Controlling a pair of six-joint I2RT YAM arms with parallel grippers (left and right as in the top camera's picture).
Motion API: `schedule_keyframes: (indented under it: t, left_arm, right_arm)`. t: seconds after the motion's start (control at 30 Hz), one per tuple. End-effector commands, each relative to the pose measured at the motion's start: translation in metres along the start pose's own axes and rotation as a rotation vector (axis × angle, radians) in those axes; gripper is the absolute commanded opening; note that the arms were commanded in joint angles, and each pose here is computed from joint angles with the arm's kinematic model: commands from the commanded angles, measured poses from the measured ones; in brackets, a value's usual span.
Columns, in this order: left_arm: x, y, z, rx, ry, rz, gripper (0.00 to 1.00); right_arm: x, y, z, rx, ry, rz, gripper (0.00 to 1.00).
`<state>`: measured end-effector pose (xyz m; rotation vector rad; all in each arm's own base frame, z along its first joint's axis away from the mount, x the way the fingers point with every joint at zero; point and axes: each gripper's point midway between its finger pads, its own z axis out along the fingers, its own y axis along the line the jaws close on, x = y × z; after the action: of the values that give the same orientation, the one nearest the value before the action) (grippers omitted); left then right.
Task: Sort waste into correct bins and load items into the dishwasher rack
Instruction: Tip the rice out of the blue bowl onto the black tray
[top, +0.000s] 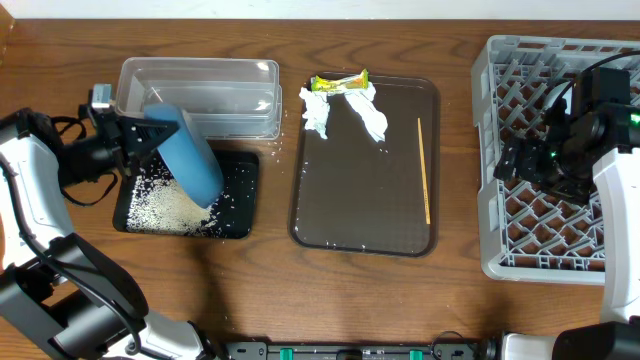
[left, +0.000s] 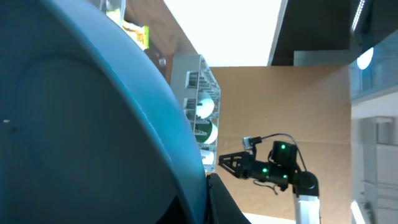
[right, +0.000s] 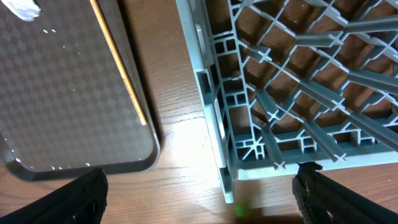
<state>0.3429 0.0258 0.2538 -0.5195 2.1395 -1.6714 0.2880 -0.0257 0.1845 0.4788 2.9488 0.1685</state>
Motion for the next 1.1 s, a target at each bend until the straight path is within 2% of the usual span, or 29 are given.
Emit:
schedule_keyframes:
  t: [0.0,0.17,0.33,0.37,0.47,0.53,0.6,0.63,0.73,1.07]
  left_arm:
    - [-0.002,-0.006,-0.003,0.037,-0.016,-0.011,0.06]
    - [0.0,0.001,-0.003,-0.008,-0.006,-0.016,0.06]
    - [0.006,0.024,-0.004,-0.141,0.016,-0.179,0.07]
    - [0.005,0.016,-0.003,-0.097,0.014,-0.156,0.06]
    - [0.006,-0.021,-0.003,0.102,-0.018,0.05,0.06]
    - [0.006,-0.014,-0.002,0.072,-0.01,0.075,0.06]
    - [0.005,0.001,-0.001,0.006,0.009,-0.032,0.06]
    - [0.005,-0.002,-0.001,0.02,0.008,-0.08,0.06]
    - [0.007,-0.036,-0.004,0.174,-0.038,0.019,0.06]
    - [0.015,-0.022,0.001,0.087,0.009,0.03,0.06]
  right_arm:
    - [0.0,-0.003,-0.002,0.006,-0.006,0.003,0.95]
    - [0.0,-0.003,-0.002,0.007,-0.006,0.003,0.95]
    - [-0.001,-0.003,-0.002,0.006,-0.01,0.002,0.95]
    - [-0.001,-0.003,-0.002,0.006,-0.01,0.002,0.95]
    - [0.0,-0.003,-0.002,0.006,-0.006,0.003,0.95]
    - [0.001,-0.003,-0.002,0.007,-0.003,0.003,0.95]
    - [0.001,-0.003,-0.002,0.007,-0.004,0.003,0.95]
    - [0.0,-0.003,-0.002,0.007,-0.004,0.003,0.95]
    - [0.0,-0.003,-0.002,0.007,-0.006,0.003,0.95]
    - [0.001,-0.003,-0.002,0.007,-0.003,0.003,0.95]
